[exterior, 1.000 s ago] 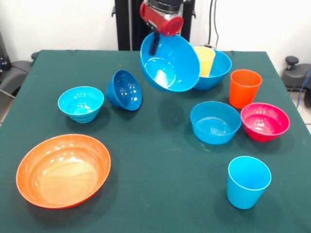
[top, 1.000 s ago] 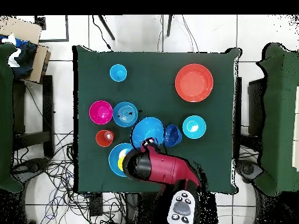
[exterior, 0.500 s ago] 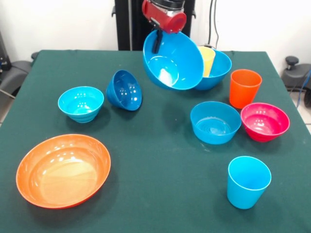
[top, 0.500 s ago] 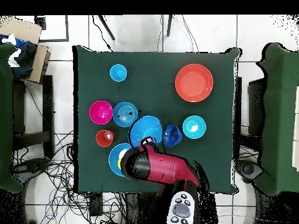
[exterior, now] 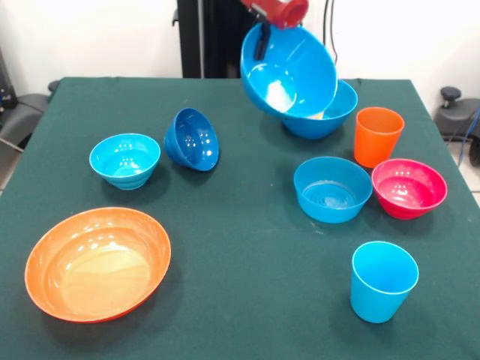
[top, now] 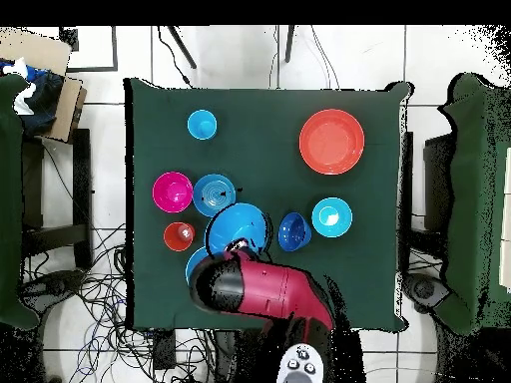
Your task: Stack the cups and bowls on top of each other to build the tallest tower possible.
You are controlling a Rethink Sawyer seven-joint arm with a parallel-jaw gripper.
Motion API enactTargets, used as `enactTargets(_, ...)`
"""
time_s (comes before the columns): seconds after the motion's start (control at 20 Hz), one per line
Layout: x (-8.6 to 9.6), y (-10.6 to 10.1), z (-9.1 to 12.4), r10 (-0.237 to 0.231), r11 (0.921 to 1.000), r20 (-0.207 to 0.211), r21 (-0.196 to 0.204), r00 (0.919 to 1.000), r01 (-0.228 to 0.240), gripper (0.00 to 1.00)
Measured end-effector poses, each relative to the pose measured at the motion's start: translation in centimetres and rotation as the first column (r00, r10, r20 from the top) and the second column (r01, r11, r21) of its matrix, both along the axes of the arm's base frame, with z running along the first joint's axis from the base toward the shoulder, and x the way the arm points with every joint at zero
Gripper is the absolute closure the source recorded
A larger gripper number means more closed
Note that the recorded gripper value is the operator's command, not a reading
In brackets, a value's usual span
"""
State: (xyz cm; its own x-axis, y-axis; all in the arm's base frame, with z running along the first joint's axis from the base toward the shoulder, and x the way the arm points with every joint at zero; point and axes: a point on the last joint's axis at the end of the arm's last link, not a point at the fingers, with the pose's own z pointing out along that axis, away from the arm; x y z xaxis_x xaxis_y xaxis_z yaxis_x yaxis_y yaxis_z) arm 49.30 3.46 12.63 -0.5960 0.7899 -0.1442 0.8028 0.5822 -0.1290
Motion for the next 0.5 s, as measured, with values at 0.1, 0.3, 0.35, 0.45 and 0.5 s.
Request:
enactTargets(0.1, -0.1, 0.1, 0.7, -0.004, 1.0000, -0.003, 0.004, 1.0000, 0.004, 1.00)
enactTargets(0.3, -0.7, 0.3, 2.5, -0.013, 0.9998, 0.007, 0.013, 0.9999, 0.013, 1.00)
enactTargets(0.35, -1.0, 0.4, 2.8, -0.015, 0.9998, 0.010, 0.016, 0.9998, 0.015, 1.00)
enactTargets(0.45, -1.5, 0.6, 3.1, -0.016, 0.9997, 0.010, 0.020, 0.9998, 0.016, 1.00)
enactTargets(0.5, -1.6, 0.7, 3.2, -0.017, 0.9996, 0.009, 0.022, 0.9998, 0.017, 1.00)
